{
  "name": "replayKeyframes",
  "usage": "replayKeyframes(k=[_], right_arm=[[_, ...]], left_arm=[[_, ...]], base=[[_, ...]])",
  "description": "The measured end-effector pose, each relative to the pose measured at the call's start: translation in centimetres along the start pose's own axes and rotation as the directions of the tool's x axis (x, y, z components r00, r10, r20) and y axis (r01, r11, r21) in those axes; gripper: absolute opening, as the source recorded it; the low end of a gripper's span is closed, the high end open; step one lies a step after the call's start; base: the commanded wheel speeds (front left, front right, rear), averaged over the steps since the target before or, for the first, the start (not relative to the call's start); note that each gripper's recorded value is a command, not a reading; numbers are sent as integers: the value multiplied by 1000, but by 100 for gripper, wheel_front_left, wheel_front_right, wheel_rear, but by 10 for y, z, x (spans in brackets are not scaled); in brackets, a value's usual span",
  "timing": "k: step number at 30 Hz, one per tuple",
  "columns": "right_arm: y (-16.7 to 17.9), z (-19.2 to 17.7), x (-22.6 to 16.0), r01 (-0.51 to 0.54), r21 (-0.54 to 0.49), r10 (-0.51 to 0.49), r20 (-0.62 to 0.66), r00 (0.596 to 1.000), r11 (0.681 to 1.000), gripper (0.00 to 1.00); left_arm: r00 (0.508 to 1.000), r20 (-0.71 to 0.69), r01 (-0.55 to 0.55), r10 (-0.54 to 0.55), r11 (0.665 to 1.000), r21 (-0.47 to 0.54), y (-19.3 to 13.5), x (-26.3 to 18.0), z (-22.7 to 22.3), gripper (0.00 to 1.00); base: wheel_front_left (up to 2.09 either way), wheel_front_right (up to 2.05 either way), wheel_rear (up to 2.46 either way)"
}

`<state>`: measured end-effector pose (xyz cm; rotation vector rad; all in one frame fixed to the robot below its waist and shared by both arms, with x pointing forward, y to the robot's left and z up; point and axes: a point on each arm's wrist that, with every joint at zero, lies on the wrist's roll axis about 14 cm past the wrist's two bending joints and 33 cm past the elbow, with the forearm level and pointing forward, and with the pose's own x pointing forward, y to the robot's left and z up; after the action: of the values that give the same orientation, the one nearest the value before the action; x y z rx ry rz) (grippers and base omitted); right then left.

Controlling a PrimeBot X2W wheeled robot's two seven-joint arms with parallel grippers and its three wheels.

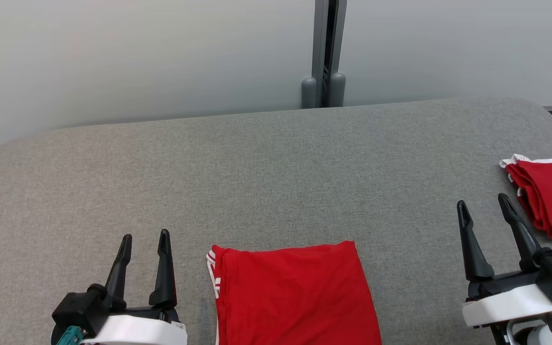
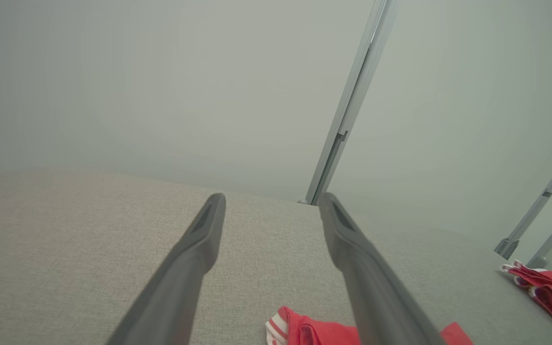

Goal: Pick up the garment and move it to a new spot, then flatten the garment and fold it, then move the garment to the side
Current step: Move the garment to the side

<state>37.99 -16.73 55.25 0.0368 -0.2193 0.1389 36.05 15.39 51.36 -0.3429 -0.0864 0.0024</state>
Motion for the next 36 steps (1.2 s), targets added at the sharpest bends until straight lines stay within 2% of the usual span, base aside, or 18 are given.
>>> replayKeyframes(k=[8,15,18,24,31,36], right_arm=[[2,-3,1,-6,9,6,-8,1000,1000,100],[10,-36,-6,-35,28,38,-113,993,999,100],[35,-64,-9,-69,138,95,-190,977,988,100],[76,-105,-20,-108,335,227,-338,913,936,100],[102,-140,-33,-108,445,334,-471,816,889,100],[113,-157,-38,-93,486,377,-529,760,869,100]], left_arm=[[1000,1,-8,8,1000,2,3,-1,0,100],[1000,-11,-9,9,1000,2,3,-2,-4,100],[999,-28,-21,21,1000,7,8,-2,-9,100],[998,-48,-32,33,999,21,13,-1,-15,100],[997,-53,-51,52,998,29,20,1,-17,100],[995,-56,-75,77,997,35,26,-1,-18,100]], base=[[0,0,0],[0,0,0],[0,0,0],[0,0,0],[0,0,0],[0,0,0]])
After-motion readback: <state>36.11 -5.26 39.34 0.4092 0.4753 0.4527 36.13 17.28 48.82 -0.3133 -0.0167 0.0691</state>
